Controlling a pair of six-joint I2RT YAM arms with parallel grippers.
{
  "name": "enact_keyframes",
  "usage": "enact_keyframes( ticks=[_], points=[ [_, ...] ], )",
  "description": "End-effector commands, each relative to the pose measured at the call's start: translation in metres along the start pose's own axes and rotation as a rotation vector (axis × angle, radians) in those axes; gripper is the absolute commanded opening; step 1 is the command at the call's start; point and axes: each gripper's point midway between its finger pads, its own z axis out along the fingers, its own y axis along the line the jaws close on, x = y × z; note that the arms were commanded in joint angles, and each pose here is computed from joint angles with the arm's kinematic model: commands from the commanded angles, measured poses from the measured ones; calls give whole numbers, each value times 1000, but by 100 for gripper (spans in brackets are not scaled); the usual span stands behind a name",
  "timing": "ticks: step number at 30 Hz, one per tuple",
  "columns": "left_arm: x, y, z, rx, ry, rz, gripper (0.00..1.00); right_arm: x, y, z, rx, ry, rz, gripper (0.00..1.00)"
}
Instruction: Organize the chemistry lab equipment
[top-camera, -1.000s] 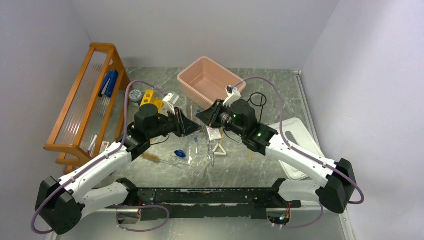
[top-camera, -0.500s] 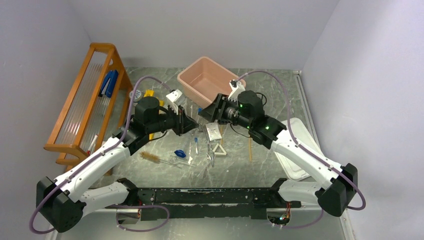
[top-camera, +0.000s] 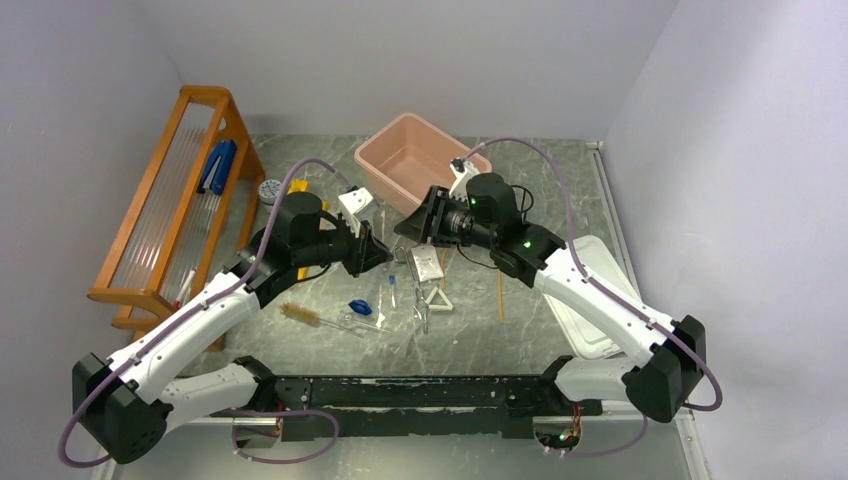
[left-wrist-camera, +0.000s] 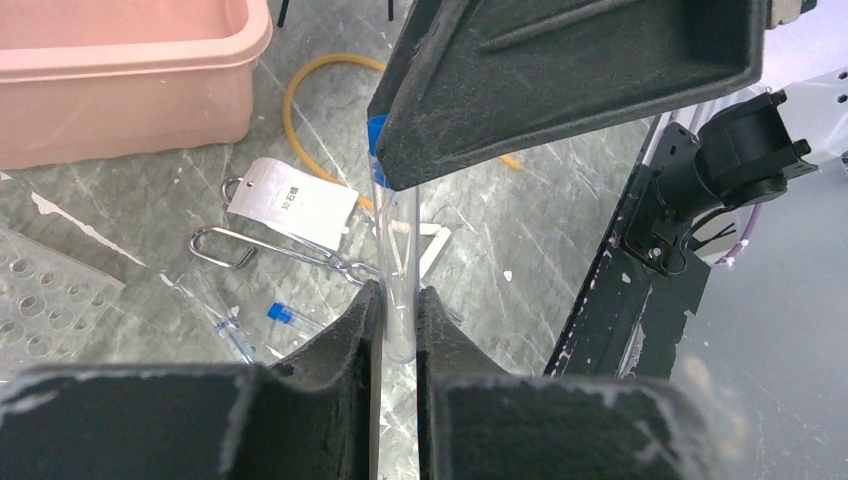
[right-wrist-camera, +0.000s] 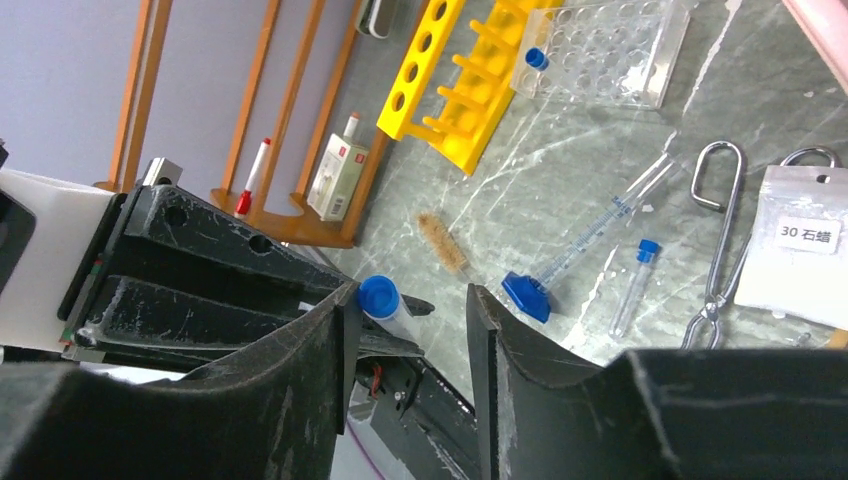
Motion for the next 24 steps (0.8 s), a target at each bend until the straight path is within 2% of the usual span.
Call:
enact_keyframes(
  ticks=[1, 7, 15, 19, 20, 23, 24],
  points=[
    [-6, -8, -5, 32, -19, 42, 5, 0, 0, 1, -20, 18, 17, 43],
    [-8, -8, -4, 31, -20, 26, 5, 1, 5, 4, -56, 30, 16, 31],
    [-9, -7, -5, 23, -19, 28, 5, 3, 9, 7, -86, 63, 6, 27],
    [-9, -4, -4, 3, -14, 18, 6, 4, 10, 8, -95, 70, -9, 18],
    [-10, -2, -5, -7, -14, 12, 13, 3, 10, 8, -93, 68, -14, 16],
    [-13, 11, -7, -99, -22, -28, 45, -2, 6, 11, -75, 44, -52, 14],
    [-17, 18, -10, -152, -31, -47, 51, -6, 3, 13, -59, 23, -74, 14]
  ],
)
